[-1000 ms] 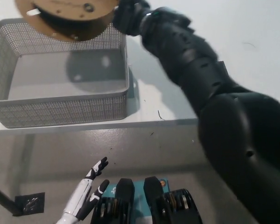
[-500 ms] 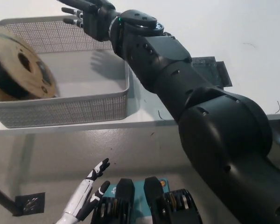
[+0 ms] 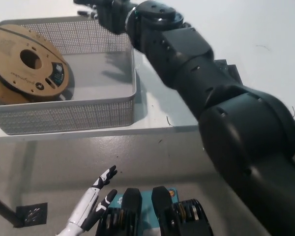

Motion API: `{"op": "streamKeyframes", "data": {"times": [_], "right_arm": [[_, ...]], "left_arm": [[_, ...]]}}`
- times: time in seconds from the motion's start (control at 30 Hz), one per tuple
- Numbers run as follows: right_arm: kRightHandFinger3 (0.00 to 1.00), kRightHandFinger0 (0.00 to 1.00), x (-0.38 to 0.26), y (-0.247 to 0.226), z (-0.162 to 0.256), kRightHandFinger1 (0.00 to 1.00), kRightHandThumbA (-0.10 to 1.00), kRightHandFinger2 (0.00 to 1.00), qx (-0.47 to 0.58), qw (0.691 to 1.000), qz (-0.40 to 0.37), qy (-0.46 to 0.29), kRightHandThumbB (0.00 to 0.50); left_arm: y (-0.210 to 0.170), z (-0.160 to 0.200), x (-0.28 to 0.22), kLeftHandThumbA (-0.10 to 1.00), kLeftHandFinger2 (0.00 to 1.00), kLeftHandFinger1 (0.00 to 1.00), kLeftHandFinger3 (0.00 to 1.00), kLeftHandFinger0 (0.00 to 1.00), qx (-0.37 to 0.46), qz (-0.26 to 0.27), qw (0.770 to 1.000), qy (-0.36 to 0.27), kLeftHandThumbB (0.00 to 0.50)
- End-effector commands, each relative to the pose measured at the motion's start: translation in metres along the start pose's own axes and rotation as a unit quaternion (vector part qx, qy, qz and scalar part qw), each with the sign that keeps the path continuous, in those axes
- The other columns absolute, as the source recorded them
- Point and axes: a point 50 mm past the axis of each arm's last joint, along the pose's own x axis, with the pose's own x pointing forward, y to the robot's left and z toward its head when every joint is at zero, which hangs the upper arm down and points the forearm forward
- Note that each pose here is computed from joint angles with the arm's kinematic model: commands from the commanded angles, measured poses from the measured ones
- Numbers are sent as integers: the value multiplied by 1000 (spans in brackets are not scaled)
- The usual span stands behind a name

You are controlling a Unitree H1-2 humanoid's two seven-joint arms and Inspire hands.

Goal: Use the right hand to pick up a 3d printing filament and place it into a container on the left side

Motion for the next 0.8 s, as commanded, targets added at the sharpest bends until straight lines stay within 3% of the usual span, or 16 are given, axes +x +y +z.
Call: {"op": "streamKeyframes", "data": {"times": [0.0,0.07,0.13,0.2,0.23,0.27,0.33,0.37,0.43,0.5,0.57,0.63,0.67,0.77], "right_arm": [[1000,1000,-18,-12,96,1000,892,1000,-65,991,15,-116,499],[1000,1000,-31,-34,117,1000,926,1000,-100,986,18,-135,500],[1000,1000,-44,-53,131,1000,873,1000,-117,981,23,-151,472],[1000,1000,-57,-71,139,1000,792,1000,-106,981,18,-160,485],[1000,1000,-73,-86,145,1000,812,1000,-96,980,19,-171,490],[1000,1000,-83,-94,146,1000,831,1000,-114,977,22,-181,443],[1000,1000,-105,-106,149,1000,895,1000,-167,965,23,-201,457],[1000,1000,-122,-114,150,1000,865,1000,-192,959,22,-206,498],[1000,1000,-135,-118,149,1000,860,1000,-203,957,22,-208,500],[1000,1000,-167,-126,142,1000,802,1000,-203,953,23,-221,448],[1000,1000,-186,-127,136,1000,827,1000,-208,950,31,-232,415],[1000,1000,-187,-127,135,1000,828,1000,-208,949,31,-233,415],[1000,1000,-203,-127,129,1000,848,1000,-229,941,28,-248,439],[1000,1000,-251,-121,98,1000,916,1000,-306,906,10,-292,422]], "left_arm": [[6,10,6,1000,1000,1000,1000,1000,-2,2,999,-36,286],[6,10,5,1000,1000,1000,1000,1000,0,1,999,-36,281],[8,10,6,1000,1000,1000,1000,1000,4,1,999,-37,280],[7,10,5,1000,1000,1000,1000,1000,3,2,999,-36,283],[6,10,6,1000,1000,1000,1000,1000,-2,3,999,-35,283],[6,10,6,1000,1000,1000,1000,1000,-2,3,999,-35,272],[5,10,7,1000,1000,1000,1000,1000,-4,3,999,-35,267],[5,10,8,1000,1000,1000,1000,1000,-4,3,999,-35,270],[5,9,8,1000,1000,1000,1000,1000,-3,4,999,-34,269],[4,9,8,1000,1000,1000,1000,1000,3,8,999,-33,254],[3,9,9,1000,1000,1000,1000,1000,4,8,999,-34,241],[3,9,9,1000,1000,1000,1000,1000,5,8,999,-34,241],[2,9,9,1000,1000,1000,1000,1000,6,10,999,-33,243],[-1,7,9,1000,1000,1000,1000,1000,6,10,1000,-28,245]]}}
